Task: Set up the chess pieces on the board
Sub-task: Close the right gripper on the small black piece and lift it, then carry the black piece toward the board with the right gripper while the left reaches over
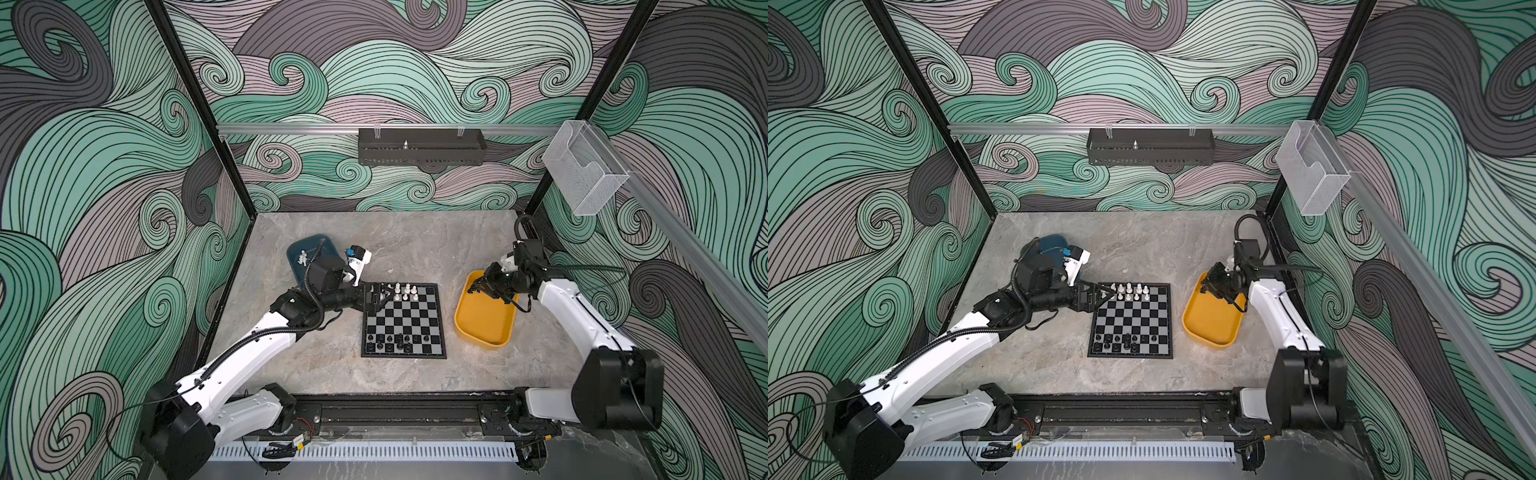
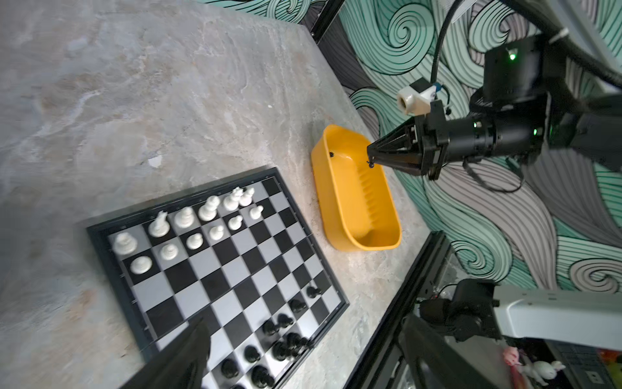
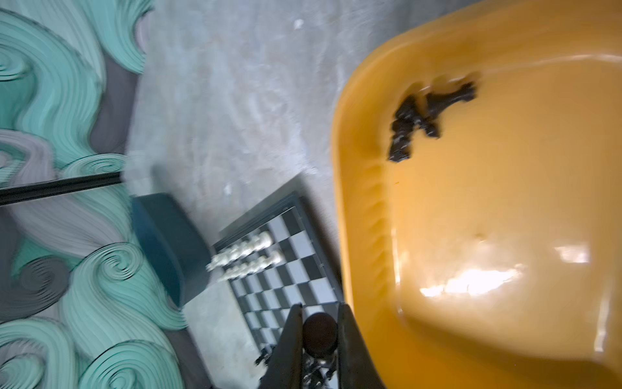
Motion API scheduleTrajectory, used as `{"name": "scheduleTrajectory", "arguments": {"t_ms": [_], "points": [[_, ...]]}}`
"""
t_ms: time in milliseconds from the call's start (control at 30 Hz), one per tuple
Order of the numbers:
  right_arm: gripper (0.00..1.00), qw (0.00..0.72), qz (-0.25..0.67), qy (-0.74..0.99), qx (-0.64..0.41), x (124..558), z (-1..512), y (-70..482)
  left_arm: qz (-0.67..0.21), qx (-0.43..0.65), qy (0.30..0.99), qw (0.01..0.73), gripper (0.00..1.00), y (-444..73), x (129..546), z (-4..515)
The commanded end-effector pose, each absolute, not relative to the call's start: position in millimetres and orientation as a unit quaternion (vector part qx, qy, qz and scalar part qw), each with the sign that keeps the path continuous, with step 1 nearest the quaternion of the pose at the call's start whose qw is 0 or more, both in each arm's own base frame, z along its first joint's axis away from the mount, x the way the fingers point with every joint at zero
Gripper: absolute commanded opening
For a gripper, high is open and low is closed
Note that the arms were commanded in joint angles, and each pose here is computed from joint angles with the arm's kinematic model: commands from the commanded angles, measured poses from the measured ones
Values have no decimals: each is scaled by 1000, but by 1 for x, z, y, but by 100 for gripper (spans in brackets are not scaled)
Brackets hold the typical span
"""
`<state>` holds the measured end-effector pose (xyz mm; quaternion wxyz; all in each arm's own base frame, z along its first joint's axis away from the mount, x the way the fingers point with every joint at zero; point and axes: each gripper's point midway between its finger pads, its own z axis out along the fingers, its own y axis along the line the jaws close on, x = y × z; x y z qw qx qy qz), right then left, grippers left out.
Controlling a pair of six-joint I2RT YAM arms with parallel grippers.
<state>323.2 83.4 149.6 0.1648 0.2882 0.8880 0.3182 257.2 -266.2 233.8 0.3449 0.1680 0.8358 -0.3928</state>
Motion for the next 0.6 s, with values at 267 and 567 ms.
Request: {"name": "scheduleTrajectory", "arguments": {"t_ms": [267,567], "points": [[0,108,567,737,352,302,225,166,-417,257,730,477,77,-377,272,270],[2,99,588,722,351,288,239,174,-419,270,737,456,61,-407,288,255]]}}
